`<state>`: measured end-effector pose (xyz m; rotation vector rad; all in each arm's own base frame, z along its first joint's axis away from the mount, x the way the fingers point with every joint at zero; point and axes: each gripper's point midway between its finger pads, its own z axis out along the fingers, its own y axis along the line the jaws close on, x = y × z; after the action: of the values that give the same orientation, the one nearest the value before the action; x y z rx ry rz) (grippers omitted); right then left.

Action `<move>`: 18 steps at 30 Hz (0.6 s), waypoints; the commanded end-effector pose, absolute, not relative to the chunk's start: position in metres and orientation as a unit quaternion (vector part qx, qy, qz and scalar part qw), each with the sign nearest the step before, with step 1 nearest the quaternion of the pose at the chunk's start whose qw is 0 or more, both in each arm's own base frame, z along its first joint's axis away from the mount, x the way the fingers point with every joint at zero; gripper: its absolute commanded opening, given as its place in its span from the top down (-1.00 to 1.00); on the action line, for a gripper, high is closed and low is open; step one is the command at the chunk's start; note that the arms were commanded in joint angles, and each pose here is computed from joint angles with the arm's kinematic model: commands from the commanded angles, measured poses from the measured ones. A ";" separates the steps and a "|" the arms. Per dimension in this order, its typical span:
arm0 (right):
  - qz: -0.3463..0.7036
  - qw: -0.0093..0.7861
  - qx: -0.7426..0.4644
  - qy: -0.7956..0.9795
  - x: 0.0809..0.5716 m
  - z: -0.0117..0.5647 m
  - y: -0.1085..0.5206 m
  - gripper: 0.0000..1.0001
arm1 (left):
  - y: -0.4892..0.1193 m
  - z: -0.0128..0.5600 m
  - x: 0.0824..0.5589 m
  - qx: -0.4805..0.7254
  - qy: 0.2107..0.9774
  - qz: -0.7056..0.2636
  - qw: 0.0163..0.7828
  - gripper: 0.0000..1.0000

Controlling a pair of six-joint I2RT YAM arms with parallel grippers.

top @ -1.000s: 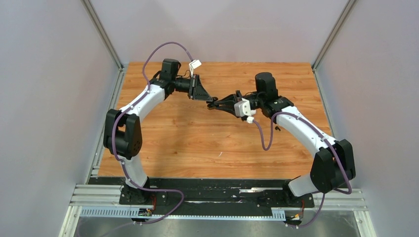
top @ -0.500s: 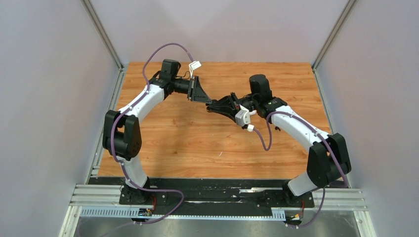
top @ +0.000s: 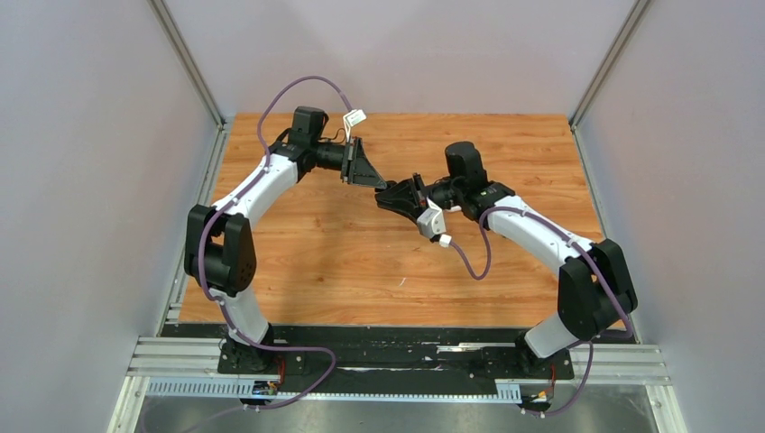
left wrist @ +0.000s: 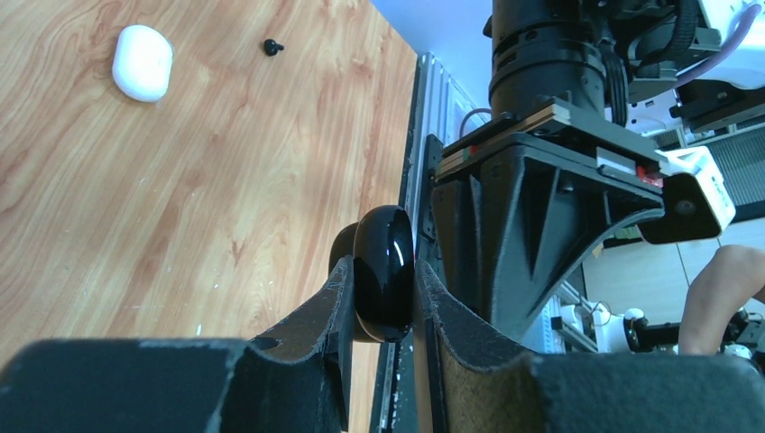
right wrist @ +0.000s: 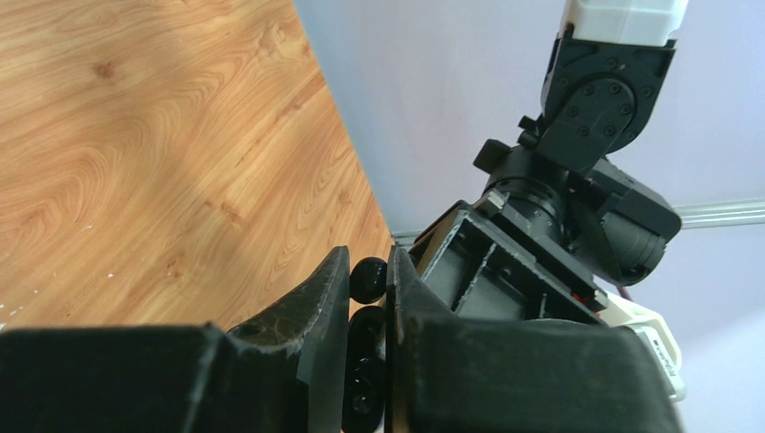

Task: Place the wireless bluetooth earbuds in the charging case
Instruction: Place the earbud in the charging case.

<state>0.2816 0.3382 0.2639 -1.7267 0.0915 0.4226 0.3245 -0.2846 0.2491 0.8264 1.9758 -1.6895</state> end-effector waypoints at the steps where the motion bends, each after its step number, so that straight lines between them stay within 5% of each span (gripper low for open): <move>1: 0.162 0.634 -0.755 0.032 0.286 0.262 0.343 1.00 | -0.284 0.283 0.315 0.335 0.679 -0.607 0.242 1.00; 18: 0.136 0.637 -0.756 0.066 0.296 0.259 0.347 1.00 | -0.284 0.284 0.312 0.341 0.674 -0.608 0.244 1.00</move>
<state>0.2955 0.3461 0.2603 -1.7326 0.1207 0.3004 0.3236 -0.2841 0.2525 0.8444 1.9553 -1.6772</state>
